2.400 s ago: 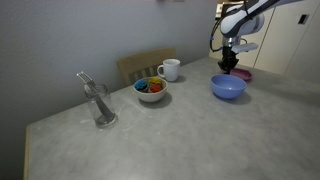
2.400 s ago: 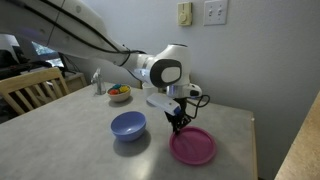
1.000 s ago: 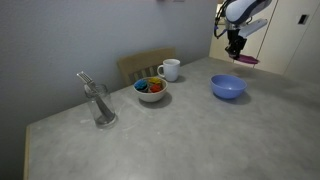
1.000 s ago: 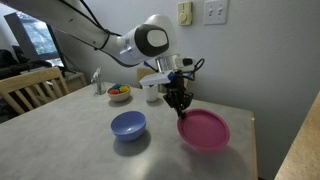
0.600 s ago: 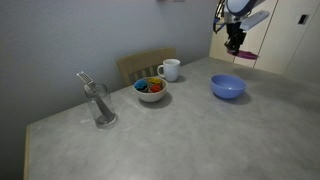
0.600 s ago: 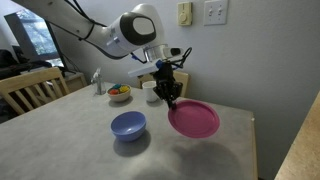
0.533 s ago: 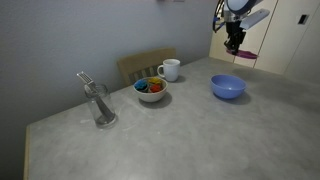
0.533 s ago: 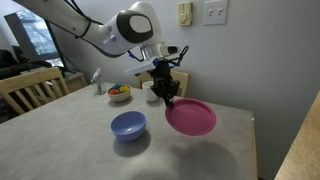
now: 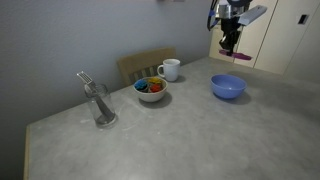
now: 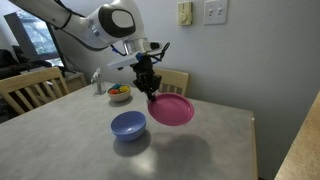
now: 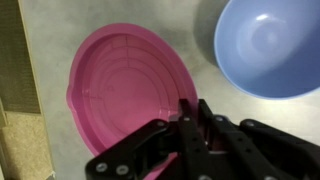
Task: Put the pink plate on the bowl
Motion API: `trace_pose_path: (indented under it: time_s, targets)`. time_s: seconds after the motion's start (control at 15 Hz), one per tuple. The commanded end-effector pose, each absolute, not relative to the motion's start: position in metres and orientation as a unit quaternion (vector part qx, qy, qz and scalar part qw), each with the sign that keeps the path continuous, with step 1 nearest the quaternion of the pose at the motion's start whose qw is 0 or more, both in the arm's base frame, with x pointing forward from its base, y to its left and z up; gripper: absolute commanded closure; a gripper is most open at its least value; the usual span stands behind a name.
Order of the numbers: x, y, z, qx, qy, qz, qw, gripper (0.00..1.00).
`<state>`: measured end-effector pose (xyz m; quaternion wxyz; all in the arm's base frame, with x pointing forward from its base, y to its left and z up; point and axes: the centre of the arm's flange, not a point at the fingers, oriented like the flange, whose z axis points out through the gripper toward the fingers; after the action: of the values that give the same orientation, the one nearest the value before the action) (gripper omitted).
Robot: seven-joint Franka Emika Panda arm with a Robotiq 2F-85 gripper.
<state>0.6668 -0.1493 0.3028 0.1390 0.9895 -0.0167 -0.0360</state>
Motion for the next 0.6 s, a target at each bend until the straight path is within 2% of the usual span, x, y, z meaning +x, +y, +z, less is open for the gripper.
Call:
trace_pose_path:
  time_s: [0.0, 0.53]
  targets:
    - [0.651, -0.126, 0.305, 0.991, 0.004, -0.045, 0.127, 0.97]
    - [0.642, -0.080, 0.293, 0.990, 0.012, -0.058, 0.127, 0.97]
